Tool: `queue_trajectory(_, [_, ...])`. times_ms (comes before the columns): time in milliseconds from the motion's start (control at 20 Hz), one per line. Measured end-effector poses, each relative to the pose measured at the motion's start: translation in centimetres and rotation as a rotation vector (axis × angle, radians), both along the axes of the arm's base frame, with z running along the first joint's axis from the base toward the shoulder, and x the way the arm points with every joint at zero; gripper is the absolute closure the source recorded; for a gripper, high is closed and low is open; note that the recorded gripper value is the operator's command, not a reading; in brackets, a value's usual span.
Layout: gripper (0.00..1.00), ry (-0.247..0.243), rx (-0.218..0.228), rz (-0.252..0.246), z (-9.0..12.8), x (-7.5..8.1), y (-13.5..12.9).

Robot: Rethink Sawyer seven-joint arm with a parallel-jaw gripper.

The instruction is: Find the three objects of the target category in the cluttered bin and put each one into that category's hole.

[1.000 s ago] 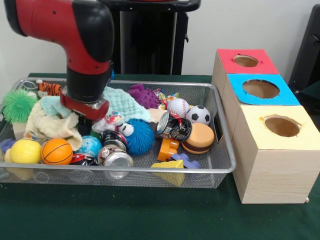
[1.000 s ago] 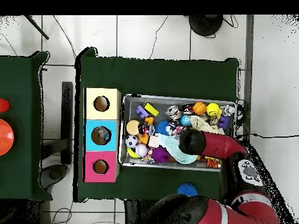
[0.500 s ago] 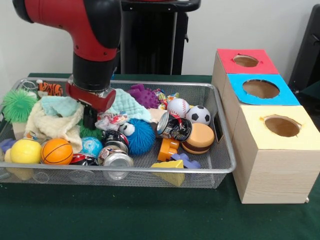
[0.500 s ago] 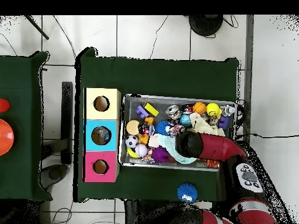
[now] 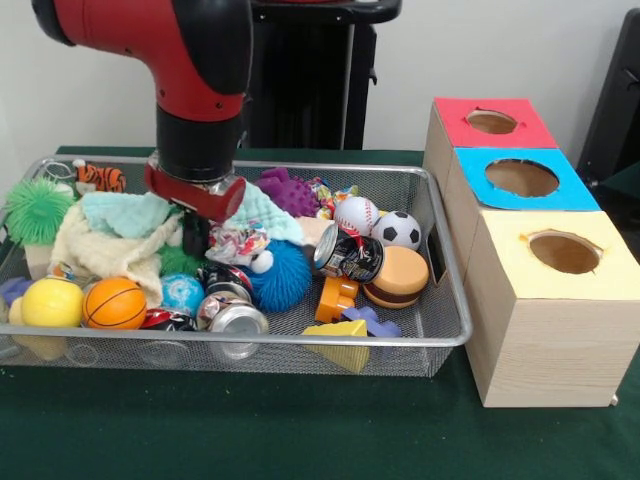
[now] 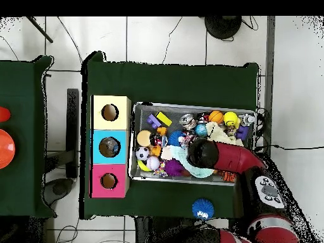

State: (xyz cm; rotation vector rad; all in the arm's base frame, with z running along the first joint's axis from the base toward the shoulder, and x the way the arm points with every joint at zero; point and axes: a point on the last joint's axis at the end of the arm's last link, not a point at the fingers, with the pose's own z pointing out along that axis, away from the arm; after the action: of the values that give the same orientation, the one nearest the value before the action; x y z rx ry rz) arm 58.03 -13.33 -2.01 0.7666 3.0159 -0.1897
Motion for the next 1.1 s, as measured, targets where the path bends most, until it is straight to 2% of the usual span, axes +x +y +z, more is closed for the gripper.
queue_trajectory(250, [1.00, 0.005, 0.058, -0.044, -1.3, 0.5, 1.8])
queue_trajectory(450, [1.00, 0.030, 0.072, -0.027, -2.6, 0.0, 3.7])
queue_trajectory(600, [1.00, 0.039, 0.064, -0.001, -2.8, -0.1, 5.0])
queue_trajectory(1100, [1.00, 0.055, 0.015, 0.057, -2.5, -0.5, 7.0])
